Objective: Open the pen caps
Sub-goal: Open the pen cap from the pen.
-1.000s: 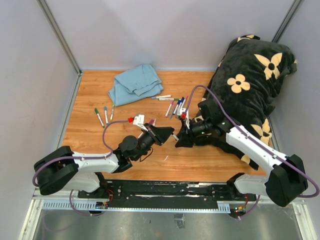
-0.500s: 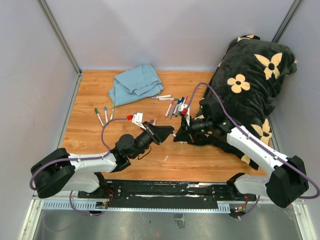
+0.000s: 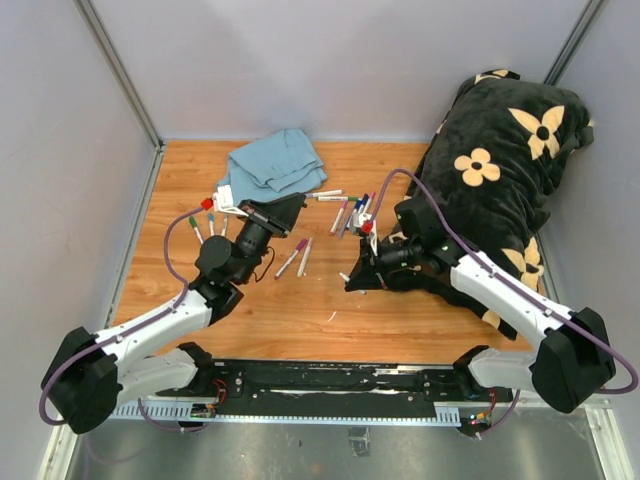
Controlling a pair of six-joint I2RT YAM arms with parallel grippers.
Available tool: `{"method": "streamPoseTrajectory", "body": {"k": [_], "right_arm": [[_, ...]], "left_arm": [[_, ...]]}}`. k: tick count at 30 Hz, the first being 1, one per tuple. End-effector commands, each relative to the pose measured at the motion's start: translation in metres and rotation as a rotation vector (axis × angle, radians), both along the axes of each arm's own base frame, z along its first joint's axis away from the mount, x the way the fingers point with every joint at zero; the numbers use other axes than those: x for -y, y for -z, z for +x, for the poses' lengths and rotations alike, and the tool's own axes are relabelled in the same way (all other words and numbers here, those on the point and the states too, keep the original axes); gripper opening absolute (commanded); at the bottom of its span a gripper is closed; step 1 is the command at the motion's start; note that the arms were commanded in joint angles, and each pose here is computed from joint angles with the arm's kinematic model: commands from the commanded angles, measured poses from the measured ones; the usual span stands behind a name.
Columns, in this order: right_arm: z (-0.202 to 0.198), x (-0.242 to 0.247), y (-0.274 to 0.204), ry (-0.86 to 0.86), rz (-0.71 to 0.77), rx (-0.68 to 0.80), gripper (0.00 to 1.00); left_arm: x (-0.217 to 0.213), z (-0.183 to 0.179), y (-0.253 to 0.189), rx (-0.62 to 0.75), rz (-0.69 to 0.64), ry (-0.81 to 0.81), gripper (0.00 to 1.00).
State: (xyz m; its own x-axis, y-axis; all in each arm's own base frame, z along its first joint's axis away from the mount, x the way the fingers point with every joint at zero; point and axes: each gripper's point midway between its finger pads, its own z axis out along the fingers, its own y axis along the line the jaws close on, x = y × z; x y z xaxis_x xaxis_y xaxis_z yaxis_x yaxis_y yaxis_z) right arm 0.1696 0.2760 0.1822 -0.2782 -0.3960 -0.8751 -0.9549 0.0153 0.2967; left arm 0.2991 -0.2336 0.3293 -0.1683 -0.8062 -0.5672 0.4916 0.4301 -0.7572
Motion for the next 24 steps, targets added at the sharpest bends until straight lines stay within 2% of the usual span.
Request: {"method": "streamPoseTrajectory", "body": {"k": [1,5,10,14,20,24], "right_arm": [[0.005,0.001,0.024,0.076,-0.070,-0.064,0.01],[0.007,-0.004,0.049,0.128,-0.136,-0.133,0.01],[0.001,-0.017,0.079,0.126,-0.268,-0.099,0.03],[-0.002,-0.029,0.100,0.113,-0.352,-0.083,0.04],[-0.009,-0.044,0.111,0.077,-0.439,-0.030,0.05],[-0.014,-0.061,0.119,0.038,-0.468,-0.070,0.06]], "left_arm": [[-0.009,-0.002,0.037,-0.096,0.118,-0.023,0.00],[-0.021,-0.016,0.109,-0.277,0.206,-0.025,0.00],[-0.060,-0.031,0.185,-0.511,0.260,-0.154,0.00],[-0.093,-0.043,0.218,-0.616,0.282,-0.278,0.00],[-0.125,-0.057,0.255,-0.720,0.310,-0.350,0.00],[-0.145,-0.064,0.271,-0.797,0.337,-0.403,0.00]]}}
